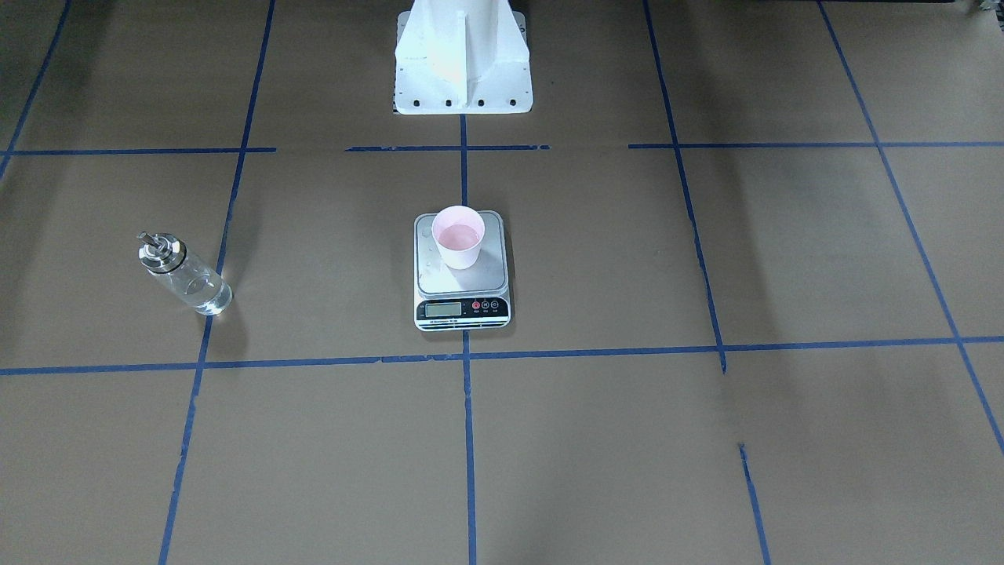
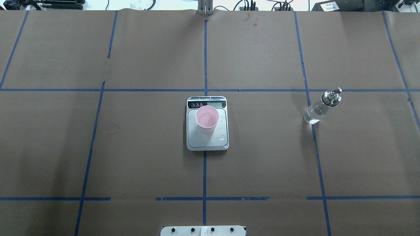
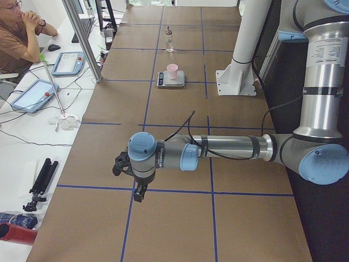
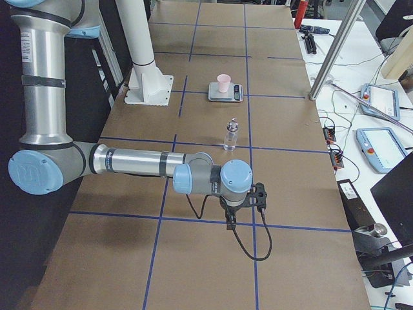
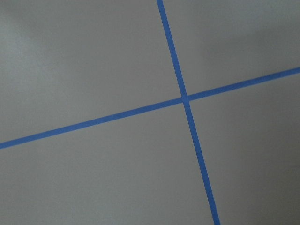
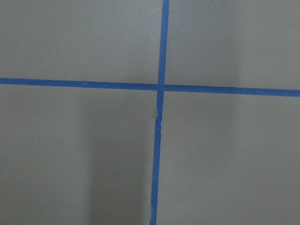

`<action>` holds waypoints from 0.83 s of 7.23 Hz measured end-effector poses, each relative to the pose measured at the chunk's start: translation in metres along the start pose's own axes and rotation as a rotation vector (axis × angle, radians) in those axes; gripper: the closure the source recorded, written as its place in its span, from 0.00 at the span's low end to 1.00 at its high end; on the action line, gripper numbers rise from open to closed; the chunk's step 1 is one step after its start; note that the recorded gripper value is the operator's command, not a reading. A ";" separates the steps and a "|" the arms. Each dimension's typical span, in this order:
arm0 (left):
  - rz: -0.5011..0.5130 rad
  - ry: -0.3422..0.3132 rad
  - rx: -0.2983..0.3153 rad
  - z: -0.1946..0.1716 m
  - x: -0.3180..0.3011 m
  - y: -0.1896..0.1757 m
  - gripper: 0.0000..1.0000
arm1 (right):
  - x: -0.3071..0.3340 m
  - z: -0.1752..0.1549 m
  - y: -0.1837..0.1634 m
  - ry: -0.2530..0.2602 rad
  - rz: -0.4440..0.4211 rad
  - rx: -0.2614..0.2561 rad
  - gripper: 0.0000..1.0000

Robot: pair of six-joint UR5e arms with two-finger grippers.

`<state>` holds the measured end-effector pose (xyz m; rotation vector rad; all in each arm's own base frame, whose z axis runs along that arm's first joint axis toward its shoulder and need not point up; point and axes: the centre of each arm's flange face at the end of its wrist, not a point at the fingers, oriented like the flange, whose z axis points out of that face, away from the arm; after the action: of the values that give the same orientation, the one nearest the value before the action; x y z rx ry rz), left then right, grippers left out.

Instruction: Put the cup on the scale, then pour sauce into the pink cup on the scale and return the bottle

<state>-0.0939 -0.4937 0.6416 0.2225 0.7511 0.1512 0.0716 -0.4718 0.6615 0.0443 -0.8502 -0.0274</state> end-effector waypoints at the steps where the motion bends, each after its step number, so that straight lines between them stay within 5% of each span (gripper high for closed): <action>1: -0.010 -0.002 0.012 -0.002 0.002 -0.002 0.00 | 0.001 0.000 0.001 0.000 0.001 0.001 0.00; 6: -0.092 -0.002 0.032 -0.009 0.008 -0.007 0.00 | 0.002 0.000 0.001 0.000 0.046 0.003 0.00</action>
<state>-0.0941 -0.4973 0.6282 0.2176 0.7605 0.0518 0.0727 -0.4706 0.6626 0.0279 -0.8509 0.0170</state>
